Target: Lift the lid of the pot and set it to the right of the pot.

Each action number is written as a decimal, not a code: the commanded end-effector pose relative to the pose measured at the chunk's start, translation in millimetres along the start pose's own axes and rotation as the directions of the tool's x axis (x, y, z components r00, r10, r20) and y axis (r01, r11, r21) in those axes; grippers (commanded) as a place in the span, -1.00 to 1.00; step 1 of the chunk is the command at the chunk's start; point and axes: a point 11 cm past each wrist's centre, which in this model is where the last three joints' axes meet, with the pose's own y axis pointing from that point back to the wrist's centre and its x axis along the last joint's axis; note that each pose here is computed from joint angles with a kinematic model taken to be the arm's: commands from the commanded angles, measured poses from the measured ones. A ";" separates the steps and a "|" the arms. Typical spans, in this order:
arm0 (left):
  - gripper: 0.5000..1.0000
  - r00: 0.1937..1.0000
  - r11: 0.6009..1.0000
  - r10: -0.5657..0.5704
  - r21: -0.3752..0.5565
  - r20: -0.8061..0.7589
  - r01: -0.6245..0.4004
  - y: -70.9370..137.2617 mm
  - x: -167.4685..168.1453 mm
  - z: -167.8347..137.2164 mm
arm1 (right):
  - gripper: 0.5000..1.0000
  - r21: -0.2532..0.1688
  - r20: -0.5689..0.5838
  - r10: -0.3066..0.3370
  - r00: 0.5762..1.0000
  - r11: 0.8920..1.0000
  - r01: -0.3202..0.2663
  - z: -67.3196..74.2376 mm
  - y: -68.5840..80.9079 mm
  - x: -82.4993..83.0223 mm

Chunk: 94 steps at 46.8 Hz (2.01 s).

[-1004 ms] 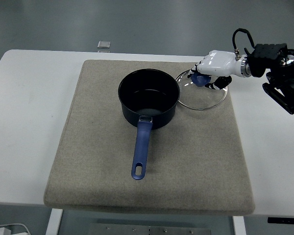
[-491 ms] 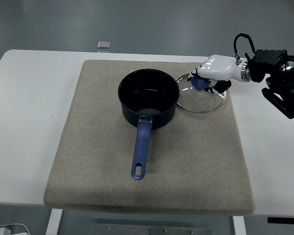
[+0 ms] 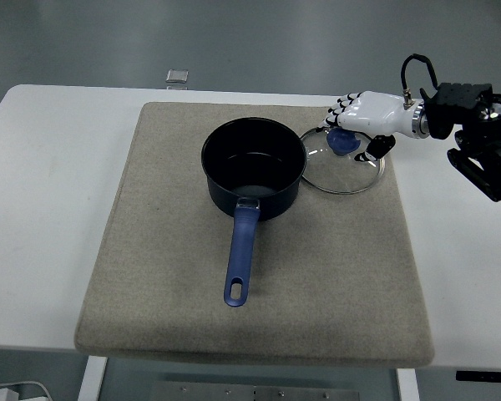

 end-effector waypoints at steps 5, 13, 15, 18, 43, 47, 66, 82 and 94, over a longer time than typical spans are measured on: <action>1.00 1.000 1.000 0.000 0.000 0.000 0.000 0.0 0.0 0.1 | 0.67 -0.003 -0.004 0.001 1.000 1.000 -0.001 1.5 0.9 2.0; 1.00 1.000 1.000 0.000 0.000 0.000 0.000 0.0 0.0 0.1 | 0.67 -0.013 -0.018 -0.002 1.000 1.000 0.002 6.8 4.6 7.3; 1.00 1.000 1.000 0.000 0.000 0.000 0.000 0.0 0.0 0.1 | 0.67 -0.014 -0.022 0.000 1.000 1.000 -0.001 7.8 4.9 11.1; 1.00 1.000 1.000 0.000 0.000 0.000 0.000 0.0 0.0 0.1 | 0.67 -0.025 -0.029 0.000 1.000 1.000 0.000 12.7 8.6 14.2; 1.00 1.000 1.000 0.000 0.000 0.000 0.000 0.0 0.0 0.1 | 0.67 -0.061 -0.104 0.057 0.993 0.996 -0.064 30.7 22.2 65.2; 1.00 1.000 1.000 0.000 0.000 0.000 0.000 0.0 0.0 0.1 | 0.67 -0.064 -0.044 0.111 0.993 0.991 -0.114 29.7 21.1 72.1; 1.00 1.000 1.000 0.000 0.000 0.000 0.000 0.0 0.0 0.1 | 0.67 -0.190 0.351 0.469 0.811 0.883 -0.428 45.0 34.8 123.6; 1.00 1.000 1.000 0.000 0.000 0.000 0.000 0.0 0.0 0.1 | 0.67 -0.329 0.629 0.616 0.475 0.764 -0.555 57.6 45.4 143.6; 1.00 1.000 1.000 0.000 0.000 0.000 0.000 0.0 0.0 0.1 | 0.67 -0.492 0.761 0.612 0.216 0.761 -0.422 73.7 42.8 120.0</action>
